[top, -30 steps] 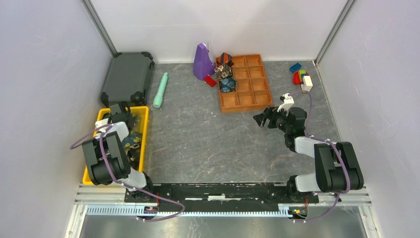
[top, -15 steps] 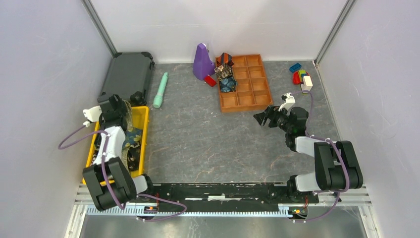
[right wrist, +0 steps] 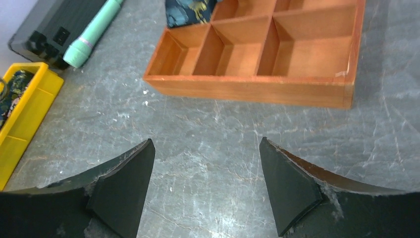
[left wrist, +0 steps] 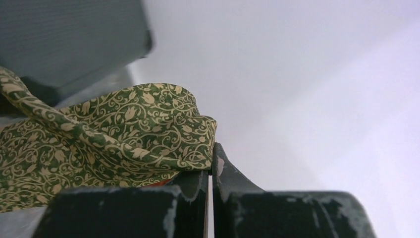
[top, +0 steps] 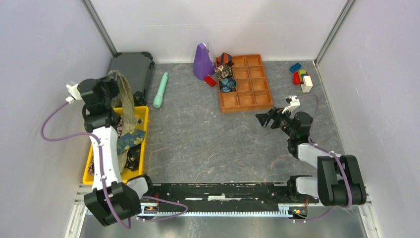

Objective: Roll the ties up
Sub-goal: Pick up the tie from the bin, then place the tie at the center of the board.

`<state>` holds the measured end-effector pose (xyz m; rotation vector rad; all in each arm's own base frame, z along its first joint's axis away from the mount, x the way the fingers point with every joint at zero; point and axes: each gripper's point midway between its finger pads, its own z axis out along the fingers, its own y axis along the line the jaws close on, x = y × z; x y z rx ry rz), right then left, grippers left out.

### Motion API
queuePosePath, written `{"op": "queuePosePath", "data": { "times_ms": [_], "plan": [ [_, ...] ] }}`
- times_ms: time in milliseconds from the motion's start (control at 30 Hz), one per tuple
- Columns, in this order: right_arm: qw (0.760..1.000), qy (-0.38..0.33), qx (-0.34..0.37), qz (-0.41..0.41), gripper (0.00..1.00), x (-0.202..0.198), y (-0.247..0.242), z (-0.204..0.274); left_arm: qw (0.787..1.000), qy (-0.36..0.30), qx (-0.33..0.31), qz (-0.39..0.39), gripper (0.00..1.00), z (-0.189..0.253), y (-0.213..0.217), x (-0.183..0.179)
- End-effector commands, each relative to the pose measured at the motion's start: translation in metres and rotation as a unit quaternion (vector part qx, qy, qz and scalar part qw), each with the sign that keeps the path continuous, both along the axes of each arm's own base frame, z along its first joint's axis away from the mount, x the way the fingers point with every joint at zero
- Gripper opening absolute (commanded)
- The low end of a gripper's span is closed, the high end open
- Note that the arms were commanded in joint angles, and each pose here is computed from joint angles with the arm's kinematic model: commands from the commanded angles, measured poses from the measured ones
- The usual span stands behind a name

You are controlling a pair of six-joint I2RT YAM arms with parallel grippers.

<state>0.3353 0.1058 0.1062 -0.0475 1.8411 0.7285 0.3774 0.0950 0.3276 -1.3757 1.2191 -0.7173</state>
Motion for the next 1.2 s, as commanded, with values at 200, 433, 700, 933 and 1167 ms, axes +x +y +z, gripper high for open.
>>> {"op": "queuePosePath", "data": {
  "times_ms": [200, 433, 700, 933, 1167],
  "plan": [
    [0.992, -0.115, -0.012, -0.055, 0.87, 0.002, -0.018, 0.112, 0.975, -0.169, 0.063, -0.126, 0.02, 0.16, -0.071, -0.014],
    [0.981, -0.172, -0.05, -0.071, 0.89, -0.006, -0.028, 0.194, 0.955, -0.216, 0.084, -0.185, 0.02, 0.219, -0.136, -0.008],
    [0.973, -0.186, -0.079, -0.107, 0.9, -0.029, -0.043, 0.235, 0.921, -0.248, 0.074, -0.291, 0.02, 0.247, -0.245, -0.01],
    [0.962, -0.188, -0.112, -0.16, 0.91, -0.043, -0.065, 0.252, 0.882, -0.271, 0.047, -0.384, 0.02, 0.272, -0.34, -0.016],
    [0.944, -0.181, -0.151, -0.23, 0.93, -0.063, -0.095, 0.274, 0.869, -0.27, 0.072, -0.409, 0.02, 0.268, -0.372, -0.048]
  ]
}}
